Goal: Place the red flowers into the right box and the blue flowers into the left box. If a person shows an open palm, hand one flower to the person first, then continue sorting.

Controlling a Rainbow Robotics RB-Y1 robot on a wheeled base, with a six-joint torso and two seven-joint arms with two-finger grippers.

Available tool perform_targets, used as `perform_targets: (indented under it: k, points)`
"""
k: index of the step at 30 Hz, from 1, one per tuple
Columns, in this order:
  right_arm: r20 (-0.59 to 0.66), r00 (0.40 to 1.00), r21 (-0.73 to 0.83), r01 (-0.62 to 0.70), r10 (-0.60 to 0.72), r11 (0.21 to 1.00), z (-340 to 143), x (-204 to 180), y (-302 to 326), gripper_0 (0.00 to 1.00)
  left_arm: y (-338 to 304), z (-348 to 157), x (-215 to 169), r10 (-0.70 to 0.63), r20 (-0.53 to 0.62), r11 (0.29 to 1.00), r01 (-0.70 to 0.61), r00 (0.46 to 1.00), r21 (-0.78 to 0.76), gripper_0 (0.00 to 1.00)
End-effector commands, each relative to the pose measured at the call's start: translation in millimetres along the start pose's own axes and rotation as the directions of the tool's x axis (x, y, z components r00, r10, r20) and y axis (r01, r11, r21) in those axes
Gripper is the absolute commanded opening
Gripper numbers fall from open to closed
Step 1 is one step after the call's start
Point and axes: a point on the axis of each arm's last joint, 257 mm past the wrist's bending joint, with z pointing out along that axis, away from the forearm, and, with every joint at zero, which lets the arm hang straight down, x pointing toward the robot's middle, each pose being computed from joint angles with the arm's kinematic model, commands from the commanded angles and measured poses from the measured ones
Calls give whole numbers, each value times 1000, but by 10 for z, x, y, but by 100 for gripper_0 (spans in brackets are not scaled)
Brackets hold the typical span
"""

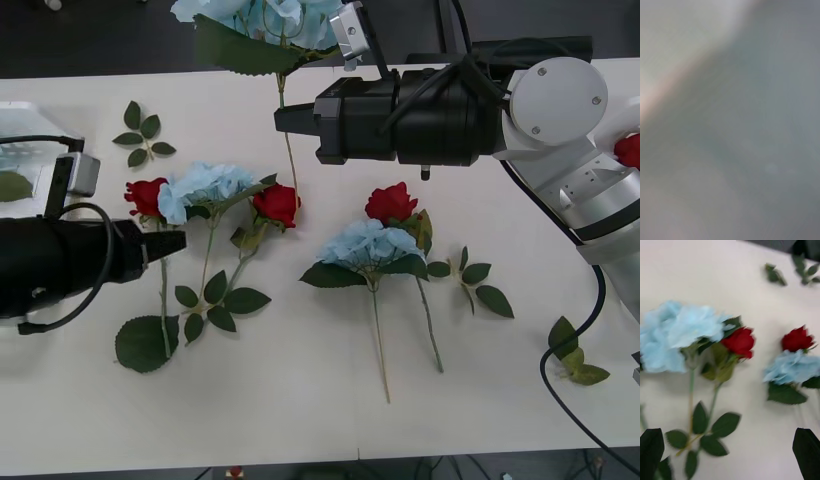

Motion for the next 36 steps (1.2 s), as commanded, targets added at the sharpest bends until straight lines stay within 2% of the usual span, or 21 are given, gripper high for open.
perform_targets:
  k: [1, 5, 13, 27, 28, 30, 31, 32, 33, 35, 36]
  points:
    - [28, 999, -61, 21, -19, 998, 120, -277, 321, 0, -790, 123, -257, -8, 114, 978, -16, 993, 207, 100]
    - [24, 1000, -63, 13, -11, 998, 130, -262, 327, 0, -1135, 218, -383, 14, 182, 960, -64, 983, 273, 100]
    - [20, 1000, -67, -4, 5, 998, 136, -247, 336, 0, -1554, 424, -439, 38, 191, 933, -104, 981, 345, 100]
    - [19, 1000, -76, -19, 21, 997, 133, -245, 359, 0, -1551, 854, -536, 85, 246, 940, -160, 966, 303, 100]
    - [19, 1000, -76, -19, 21, 997, 133, -245, 359, 0, -1553, 853, -543, 88, 248, 939, -163, 965, 302, 97]
    - [19, 1000, -76, -23, 25, 997, 133, -244, 356, 0, -1552, 857, -522, 95, 245, 939, -169, 965, 300, 83]
    - [20, 1000, -78, -23, 24, 997, 133, -248, 364, 0, -1550, 861, -518, 94, 245, 939, -168, 965, 300, 71]
    - [19, 1000, -77, -22, 24, 997, 129, -246, 359, 0, -1557, 860, -514, 97, 245, 939, -171, 965, 299, 50]
    - [20, 999, -79, -25, 27, 997, 133, -249, 367, 0, -1550, 864, -513, 98, 245, 939, -171, 965, 298, 24]
    - [20, 999, -79, -26, 28, 997, 128, -249, 365, 0, -1554, 863, -519, 96, 245, 939, -170, 965, 299, 1]
    - [21, 999, -80, -26, 28, 996, 132, -250, 370, 0, -1563, 863, -525, 96, 247, 938, -170, 964, 301, 0]
